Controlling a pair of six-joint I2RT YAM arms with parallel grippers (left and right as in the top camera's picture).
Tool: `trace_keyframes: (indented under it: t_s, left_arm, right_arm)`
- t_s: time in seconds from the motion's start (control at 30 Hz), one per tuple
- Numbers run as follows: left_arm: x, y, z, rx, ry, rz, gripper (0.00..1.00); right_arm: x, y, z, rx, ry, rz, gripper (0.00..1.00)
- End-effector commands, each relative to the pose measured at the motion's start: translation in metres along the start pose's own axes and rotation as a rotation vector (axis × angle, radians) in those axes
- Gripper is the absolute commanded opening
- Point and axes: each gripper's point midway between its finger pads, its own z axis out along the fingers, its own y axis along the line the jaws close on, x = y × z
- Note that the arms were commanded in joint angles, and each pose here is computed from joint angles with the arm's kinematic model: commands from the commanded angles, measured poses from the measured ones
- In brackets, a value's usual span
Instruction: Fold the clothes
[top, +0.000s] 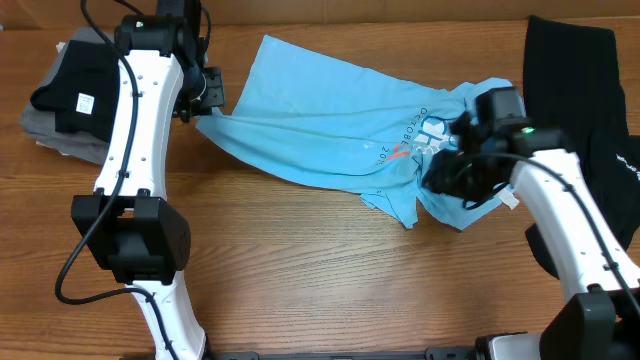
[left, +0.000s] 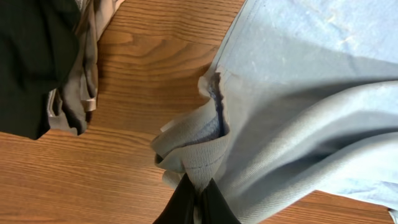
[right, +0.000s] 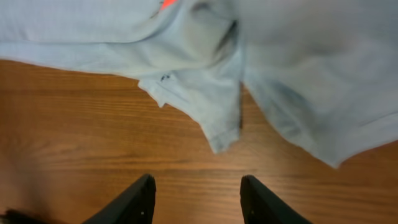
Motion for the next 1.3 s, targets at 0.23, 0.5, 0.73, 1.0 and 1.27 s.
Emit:
trace_keyframes:
  t_s: [0.23,0.5,0.73,1.0,1.27]
  left_arm:
    - [-0.002,-0.005,-0.012,0.034,-0.029,-0.007,0.04]
    - [-0.001,-0.005,-0.012,0.032,-0.022,-0.006,0.04]
    - [-0.001,-0.005,-0.012,0.032,-0.023,-0.007,0.04]
    - [-0.001,-0.005,-0.012,0.032,-0.022,-0.006,0.04]
    - [0.000,-0.004,-0.012,0.031,-0.021,-0.006,0.04]
  right_arm:
    - [0.033,-0.021,0.071,0.117,-0.016,0.060,0.51]
    - [0.038,-0.026,0.098,0.089,-0.052,0.075,0.54]
    - [0.038,-0.018,0.108,0.077,-0.056,0.078,0.54]
    - [0.039,-0.020,0.117,0.096,-0.044,0.130,0.29]
    - [0.037,-0.033,0.109,0.160,-0.058,0.201,0.04]
